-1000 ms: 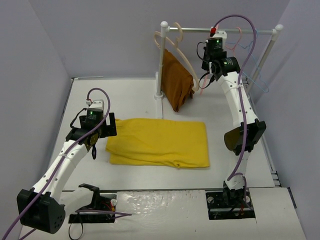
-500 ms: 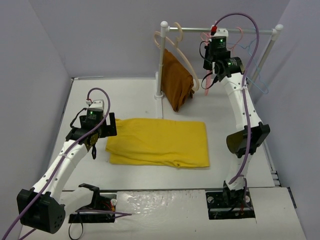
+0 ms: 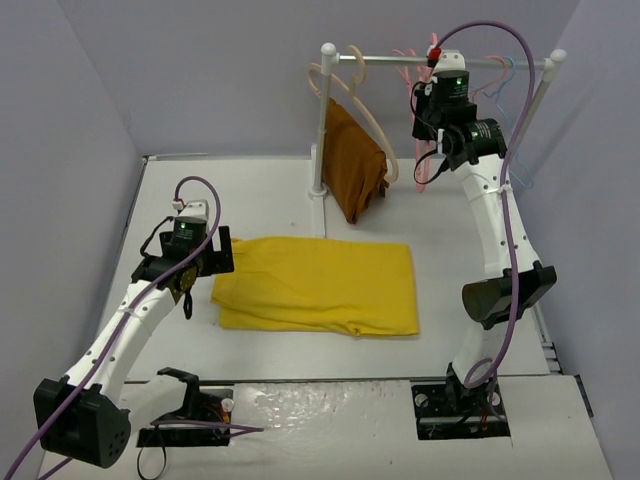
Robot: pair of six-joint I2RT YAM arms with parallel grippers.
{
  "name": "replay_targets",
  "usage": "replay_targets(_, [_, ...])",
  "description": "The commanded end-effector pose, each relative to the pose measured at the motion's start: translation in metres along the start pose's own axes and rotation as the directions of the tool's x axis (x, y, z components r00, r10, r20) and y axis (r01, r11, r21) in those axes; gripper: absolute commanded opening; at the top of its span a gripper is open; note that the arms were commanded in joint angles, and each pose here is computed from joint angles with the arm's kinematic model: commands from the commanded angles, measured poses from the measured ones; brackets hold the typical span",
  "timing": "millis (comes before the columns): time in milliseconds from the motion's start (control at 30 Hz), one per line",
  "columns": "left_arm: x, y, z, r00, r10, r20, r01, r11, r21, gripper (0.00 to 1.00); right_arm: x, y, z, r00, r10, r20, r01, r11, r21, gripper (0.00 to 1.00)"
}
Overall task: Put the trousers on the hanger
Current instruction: Pick up the hanger from the clothesline.
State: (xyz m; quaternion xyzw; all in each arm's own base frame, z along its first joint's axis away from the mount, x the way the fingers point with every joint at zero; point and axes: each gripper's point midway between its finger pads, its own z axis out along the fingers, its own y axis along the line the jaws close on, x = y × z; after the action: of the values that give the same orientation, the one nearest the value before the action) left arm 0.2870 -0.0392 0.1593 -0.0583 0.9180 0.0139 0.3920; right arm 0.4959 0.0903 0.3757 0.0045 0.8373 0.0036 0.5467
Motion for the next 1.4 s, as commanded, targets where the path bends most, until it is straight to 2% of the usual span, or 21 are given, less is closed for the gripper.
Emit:
replay_targets(0, [-0.026,-0.001,-0.009,0.998,-0.02,0.065,0.02,1.0,0.009,0.96,-0.021,0.001,-0.013,0.996,-0.008,0.09,0.011,0.999,-0.033,0.0])
replay_targets(233, [-0.025,0.0,-0.009,0.998,-0.019,0.063,0.019,1.0,0.003,0.96,0.014,-0.002,0.013,1.0,-0.022,0.012,0.022,1.0,-0.011,0.0])
replay_targets(600, [-0.023,0.0,-0.007,0.999,-0.014,0.053,0.015,1.0,-0.004,0.96,0.029,0.005,0.031,0.998,-0.06,-0.018,0.058,0.997,-0.058,0.0])
replay_targets(700, [-0.023,0.0,-0.007,0.999,-0.014,0.051,0.014,1.0,-0.004,0.96,0.018,0.008,0.025,0.998,-0.053,0.019,0.055,0.996,-0.077,0.0])
replay_targets(933, [-0.024,0.0,-0.007,0.999,-0.014,0.053,0.014,1.0,-0.002,0.96,-0.035,0.003,-0.023,0.981,-0.025,0.191,0.042,0.996,-0.084,0.0])
replay_targets(1067, [-0.024,-0.001,-0.007,0.998,-0.015,0.053,0.015,1.0,0.002,0.96,-0.047,0.0,-0.042,0.973,-0.018,0.232,0.04,0.995,-0.089,0.0])
replay_targets(1367, [-0.023,-0.005,-0.007,0.999,-0.013,0.049,0.011,1.0,0.024,0.96,-0.007,-0.012,-0.051,0.987,-0.005,0.162,0.014,0.999,-0.052,0.0])
